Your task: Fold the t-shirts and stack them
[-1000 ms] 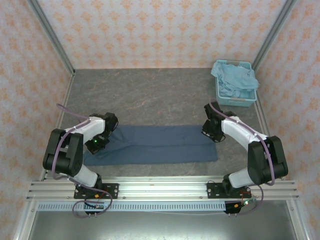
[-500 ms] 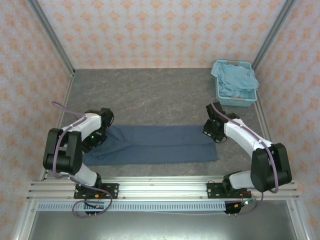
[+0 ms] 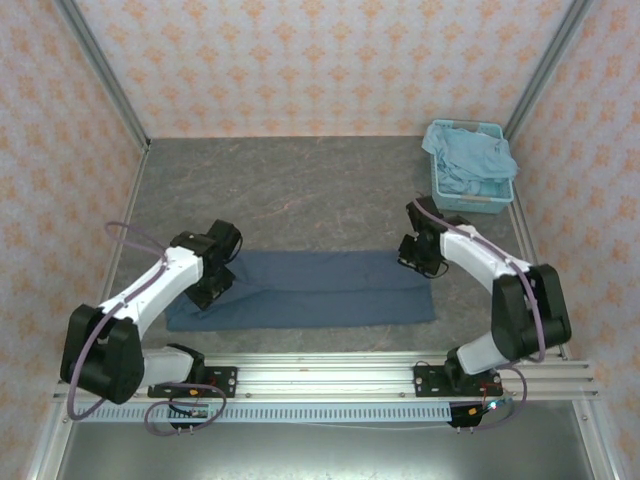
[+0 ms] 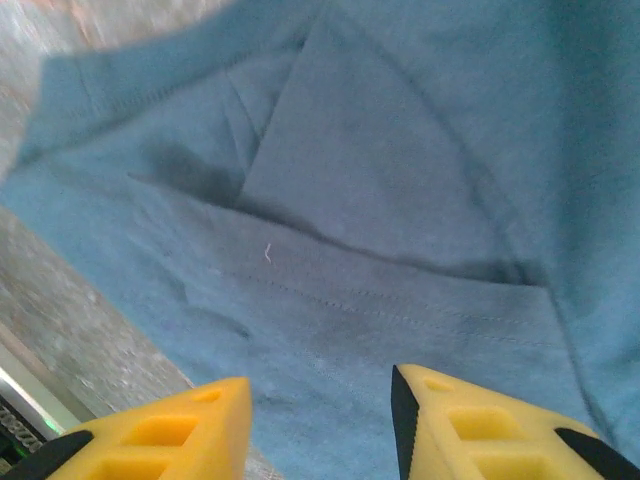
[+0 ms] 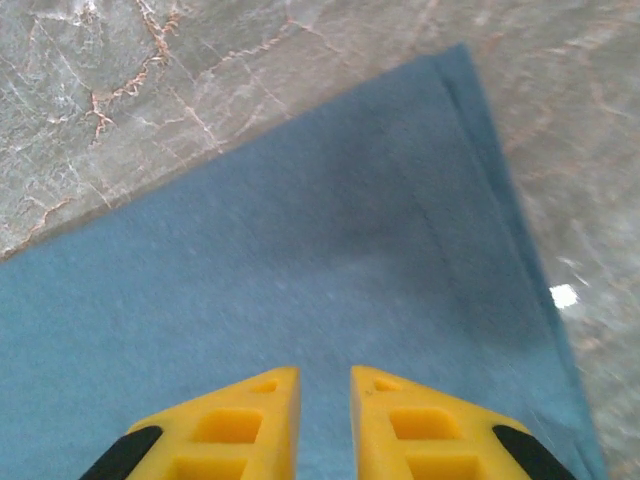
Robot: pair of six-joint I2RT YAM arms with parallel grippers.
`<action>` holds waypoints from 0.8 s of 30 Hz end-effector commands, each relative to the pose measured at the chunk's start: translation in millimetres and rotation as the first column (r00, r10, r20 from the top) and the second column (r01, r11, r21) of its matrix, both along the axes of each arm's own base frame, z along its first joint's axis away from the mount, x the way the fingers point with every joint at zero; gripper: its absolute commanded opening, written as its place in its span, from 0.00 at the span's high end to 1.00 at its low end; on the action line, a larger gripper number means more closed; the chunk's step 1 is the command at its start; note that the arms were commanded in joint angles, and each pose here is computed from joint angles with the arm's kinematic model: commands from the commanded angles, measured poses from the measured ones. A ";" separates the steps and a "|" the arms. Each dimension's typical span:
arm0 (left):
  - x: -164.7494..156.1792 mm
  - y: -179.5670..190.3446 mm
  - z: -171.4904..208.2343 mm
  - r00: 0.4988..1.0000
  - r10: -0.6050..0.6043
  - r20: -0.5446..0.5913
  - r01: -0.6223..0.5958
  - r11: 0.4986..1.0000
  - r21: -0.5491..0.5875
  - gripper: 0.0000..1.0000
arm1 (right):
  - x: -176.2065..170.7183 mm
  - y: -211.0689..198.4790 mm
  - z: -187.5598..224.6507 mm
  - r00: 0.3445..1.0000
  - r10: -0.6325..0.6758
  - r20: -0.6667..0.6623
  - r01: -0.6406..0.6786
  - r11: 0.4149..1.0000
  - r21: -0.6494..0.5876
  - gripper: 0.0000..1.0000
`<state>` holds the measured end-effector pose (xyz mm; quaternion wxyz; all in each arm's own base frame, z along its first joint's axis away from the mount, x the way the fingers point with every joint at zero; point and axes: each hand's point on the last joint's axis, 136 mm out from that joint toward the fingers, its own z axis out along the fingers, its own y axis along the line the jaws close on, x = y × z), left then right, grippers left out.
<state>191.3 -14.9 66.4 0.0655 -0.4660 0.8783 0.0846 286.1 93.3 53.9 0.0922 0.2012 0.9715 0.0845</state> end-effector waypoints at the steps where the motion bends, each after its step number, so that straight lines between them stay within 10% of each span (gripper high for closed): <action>1: 15.6 -7.7 -13.1 0.996 0.085 0.019 -0.085 0.996 -0.026 0.59 | 9.2 7.1 -6.5 0.999 0.029 -0.034 -0.029 1.000 -0.002 0.80; 11: 52.4 25.8 -54.4 0.990 0.091 -0.108 -0.085 0.995 0.060 0.62 | -0.8 -13.3 -45.8 0.968 -0.141 -0.209 0.111 0.983 -0.149 0.82; 24: 250.0 -6.8 -37.2 0.977 -0.209 0.049 0.212 0.976 -0.050 0.55 | -61.0 -12.8 -42.2 0.898 -0.345 -0.272 0.321 0.938 -0.129 0.82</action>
